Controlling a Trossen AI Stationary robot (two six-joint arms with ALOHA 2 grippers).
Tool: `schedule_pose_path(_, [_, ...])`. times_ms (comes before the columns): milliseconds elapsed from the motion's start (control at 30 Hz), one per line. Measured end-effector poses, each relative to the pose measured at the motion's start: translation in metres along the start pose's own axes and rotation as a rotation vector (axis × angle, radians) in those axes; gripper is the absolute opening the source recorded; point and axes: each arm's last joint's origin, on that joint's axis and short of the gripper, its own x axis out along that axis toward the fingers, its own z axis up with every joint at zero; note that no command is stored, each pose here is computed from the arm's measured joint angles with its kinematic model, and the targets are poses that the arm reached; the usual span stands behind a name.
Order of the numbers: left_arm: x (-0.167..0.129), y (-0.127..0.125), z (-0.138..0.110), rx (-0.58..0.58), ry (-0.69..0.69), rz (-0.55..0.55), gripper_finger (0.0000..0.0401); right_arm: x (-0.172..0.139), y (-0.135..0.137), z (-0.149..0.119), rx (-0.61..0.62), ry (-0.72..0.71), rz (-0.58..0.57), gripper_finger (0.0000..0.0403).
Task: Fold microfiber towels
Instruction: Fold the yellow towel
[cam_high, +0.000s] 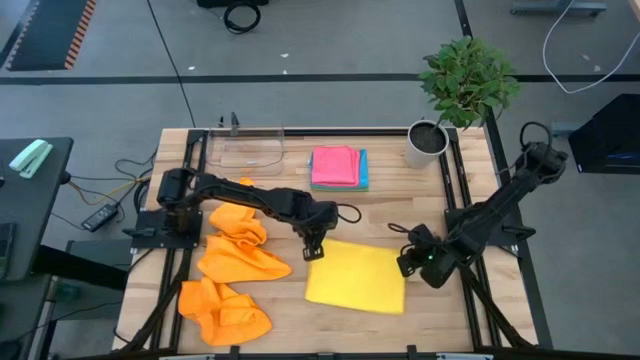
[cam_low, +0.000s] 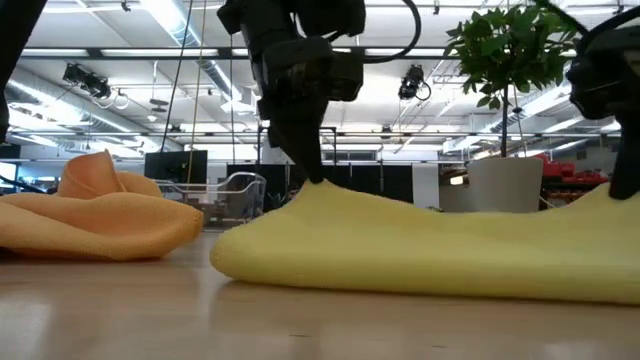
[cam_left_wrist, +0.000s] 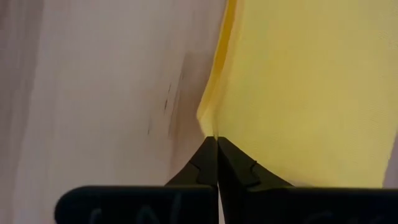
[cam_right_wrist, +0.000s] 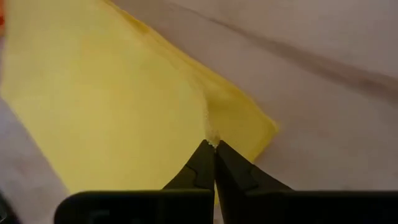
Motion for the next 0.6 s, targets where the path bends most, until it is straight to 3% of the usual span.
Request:
schedule_pose_path(367, [-0.001, 0.008, 0.001, -0.022, -0.006, 0.039, 0.0005, 0.012, -0.002, 0.017, -0.033, 0.008, -0.091, 0.0006])
schedule_pose_path(600, [-0.001, 0.012, 0.002, -0.064, -0.021, 0.105, 0.0053, 0.014, -0.002, 0.022, -0.056, -0.006, -0.097, 0.0045])
